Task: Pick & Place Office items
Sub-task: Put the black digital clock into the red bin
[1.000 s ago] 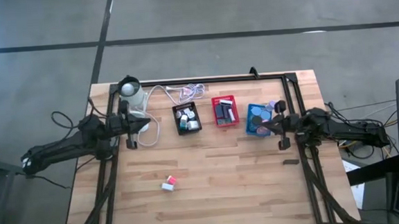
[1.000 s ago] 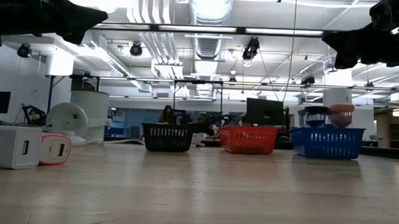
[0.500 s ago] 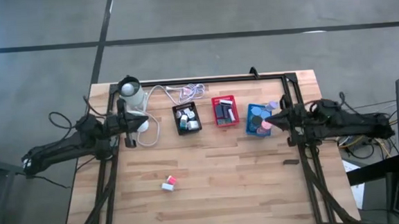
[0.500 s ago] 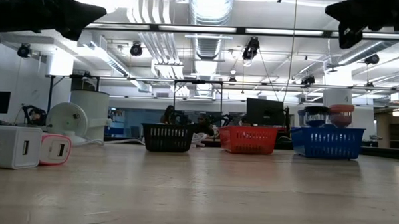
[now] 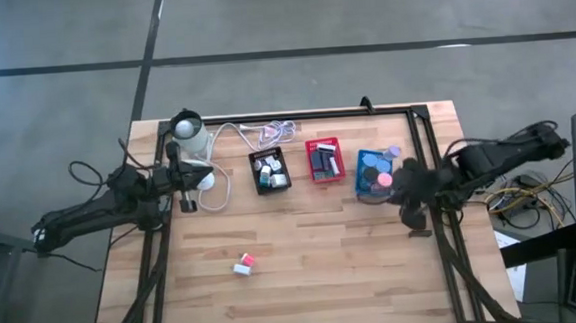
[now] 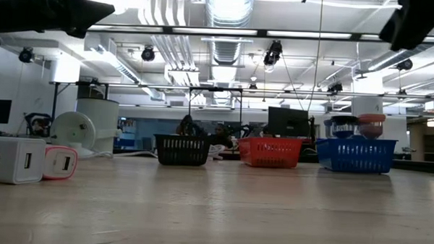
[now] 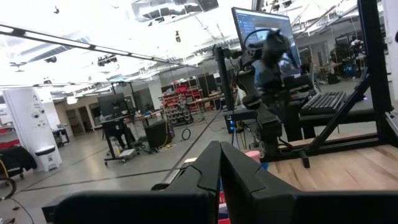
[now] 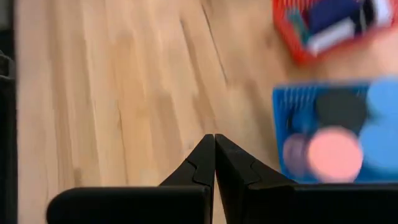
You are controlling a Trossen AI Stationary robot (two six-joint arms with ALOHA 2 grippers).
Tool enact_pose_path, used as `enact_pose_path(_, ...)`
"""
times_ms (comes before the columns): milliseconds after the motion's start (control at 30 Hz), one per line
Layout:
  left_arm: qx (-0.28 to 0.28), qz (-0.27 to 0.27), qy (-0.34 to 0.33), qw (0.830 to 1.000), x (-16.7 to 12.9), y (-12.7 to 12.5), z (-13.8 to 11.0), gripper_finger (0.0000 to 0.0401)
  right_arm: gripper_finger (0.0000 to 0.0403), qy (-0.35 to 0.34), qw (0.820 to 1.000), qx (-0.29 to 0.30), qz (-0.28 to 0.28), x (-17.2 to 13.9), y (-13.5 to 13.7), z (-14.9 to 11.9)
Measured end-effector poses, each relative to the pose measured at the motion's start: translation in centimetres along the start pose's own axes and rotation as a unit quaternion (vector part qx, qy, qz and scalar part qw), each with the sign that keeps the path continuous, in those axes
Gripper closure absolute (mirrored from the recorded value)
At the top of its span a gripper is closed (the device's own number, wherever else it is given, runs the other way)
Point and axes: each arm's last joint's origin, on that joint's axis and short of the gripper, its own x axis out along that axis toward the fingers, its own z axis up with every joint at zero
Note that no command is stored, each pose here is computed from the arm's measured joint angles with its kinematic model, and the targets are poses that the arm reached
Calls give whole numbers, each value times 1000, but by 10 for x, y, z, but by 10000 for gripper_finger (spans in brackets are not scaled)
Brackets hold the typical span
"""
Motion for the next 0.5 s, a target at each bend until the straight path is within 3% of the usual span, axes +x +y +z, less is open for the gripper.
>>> enact_pose_path(133,-1,0,0,1000,0,0,0,387,394,91,994,51,-34,5,13,-4)
enact_pose_path(300,-11,-1,0,1000,0,0,0,387,392,197,977,66,-52,16,28,-12)
enact_pose_path(500,-24,-1,0,1000,0,0,0,387,345,258,963,62,-48,28,46,-29)
